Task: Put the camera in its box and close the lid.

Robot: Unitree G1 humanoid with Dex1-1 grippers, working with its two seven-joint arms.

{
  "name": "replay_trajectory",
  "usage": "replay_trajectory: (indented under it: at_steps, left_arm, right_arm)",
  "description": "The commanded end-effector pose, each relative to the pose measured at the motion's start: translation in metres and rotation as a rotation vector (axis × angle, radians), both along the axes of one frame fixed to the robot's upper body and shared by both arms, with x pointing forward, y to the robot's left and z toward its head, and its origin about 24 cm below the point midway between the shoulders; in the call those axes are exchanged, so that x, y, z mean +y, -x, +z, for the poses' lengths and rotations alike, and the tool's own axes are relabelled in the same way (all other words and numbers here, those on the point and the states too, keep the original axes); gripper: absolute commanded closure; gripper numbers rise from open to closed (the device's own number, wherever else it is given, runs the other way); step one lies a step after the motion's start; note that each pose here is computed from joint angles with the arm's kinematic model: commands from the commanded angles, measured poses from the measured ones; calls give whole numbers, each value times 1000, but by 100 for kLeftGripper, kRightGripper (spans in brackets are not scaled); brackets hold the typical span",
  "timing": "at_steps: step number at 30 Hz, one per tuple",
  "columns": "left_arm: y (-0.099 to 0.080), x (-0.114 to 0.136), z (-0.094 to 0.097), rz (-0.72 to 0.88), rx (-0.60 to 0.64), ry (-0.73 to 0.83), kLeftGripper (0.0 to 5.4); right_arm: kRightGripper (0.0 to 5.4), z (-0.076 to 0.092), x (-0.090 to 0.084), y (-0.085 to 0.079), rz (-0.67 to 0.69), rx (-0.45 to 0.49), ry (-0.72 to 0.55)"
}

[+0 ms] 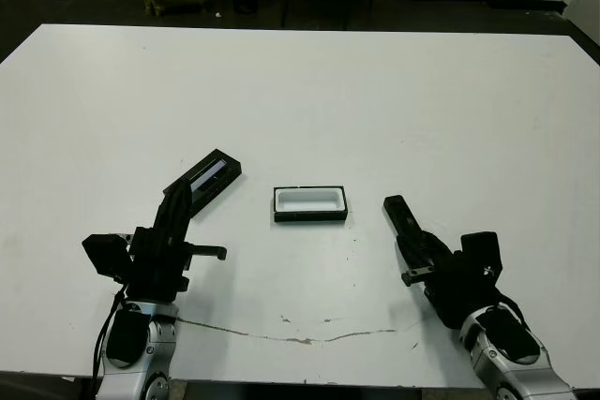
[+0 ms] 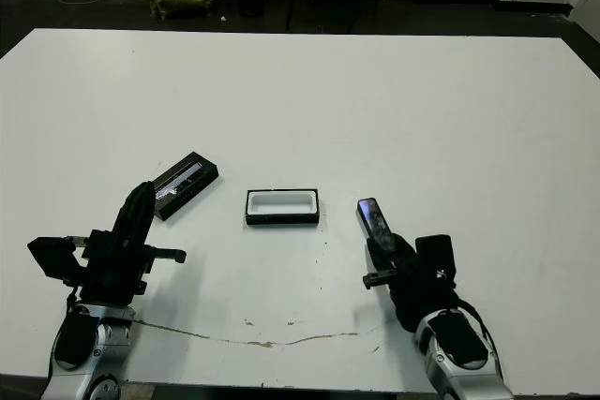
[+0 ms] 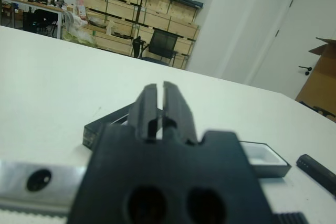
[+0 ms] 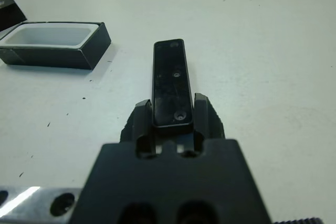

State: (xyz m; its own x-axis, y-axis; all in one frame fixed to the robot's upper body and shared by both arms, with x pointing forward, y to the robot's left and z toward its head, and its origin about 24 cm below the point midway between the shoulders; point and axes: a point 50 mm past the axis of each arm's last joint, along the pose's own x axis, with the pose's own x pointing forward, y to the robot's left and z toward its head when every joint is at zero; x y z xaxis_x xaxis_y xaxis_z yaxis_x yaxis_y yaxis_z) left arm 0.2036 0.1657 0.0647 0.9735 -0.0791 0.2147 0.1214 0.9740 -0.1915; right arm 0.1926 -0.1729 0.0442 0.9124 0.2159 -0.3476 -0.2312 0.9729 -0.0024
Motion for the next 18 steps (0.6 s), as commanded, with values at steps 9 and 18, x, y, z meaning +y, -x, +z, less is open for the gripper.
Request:
replay_trajectory:
  at_steps: [9,18]
  left_arm:
    - [3,1,-6,7,38,-2,540]
    - [2,2,-7,4,26,-3,540]
  right_arm:
    - [502,-3,-13,5,-29,41,57]
    - [503,64,-45,-38,74,-178,78]
